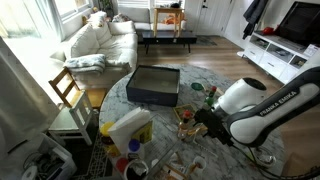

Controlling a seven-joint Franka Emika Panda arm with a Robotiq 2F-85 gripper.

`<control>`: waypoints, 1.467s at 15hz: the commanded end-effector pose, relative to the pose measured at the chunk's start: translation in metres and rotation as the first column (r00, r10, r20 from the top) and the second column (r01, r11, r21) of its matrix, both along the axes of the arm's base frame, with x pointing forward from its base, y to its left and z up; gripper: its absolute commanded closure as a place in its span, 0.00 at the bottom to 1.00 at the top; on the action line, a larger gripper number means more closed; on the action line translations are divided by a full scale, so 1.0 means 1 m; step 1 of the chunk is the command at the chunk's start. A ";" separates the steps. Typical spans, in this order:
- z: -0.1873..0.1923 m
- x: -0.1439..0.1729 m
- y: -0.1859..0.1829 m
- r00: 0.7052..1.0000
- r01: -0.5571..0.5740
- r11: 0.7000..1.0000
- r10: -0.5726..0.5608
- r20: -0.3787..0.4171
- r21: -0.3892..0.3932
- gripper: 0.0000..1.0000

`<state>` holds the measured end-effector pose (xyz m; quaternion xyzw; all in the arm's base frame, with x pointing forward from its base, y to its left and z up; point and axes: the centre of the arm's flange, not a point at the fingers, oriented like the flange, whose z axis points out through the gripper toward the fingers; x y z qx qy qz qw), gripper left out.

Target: Move the glasses to the left

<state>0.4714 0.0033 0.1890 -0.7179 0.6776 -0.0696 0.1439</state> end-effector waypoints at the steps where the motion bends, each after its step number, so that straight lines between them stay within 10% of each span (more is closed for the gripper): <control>1: 0.000 0.001 -0.017 0.999 0.039 0.999 -0.040 0.020 0.021 0.63; 6: 0.007 -0.001 -0.028 0.997 0.070 0.997 -0.071 0.014 0.028 0.99; 22: 0.071 -0.029 -0.038 0.976 0.178 0.944 -0.206 0.075 0.279 0.97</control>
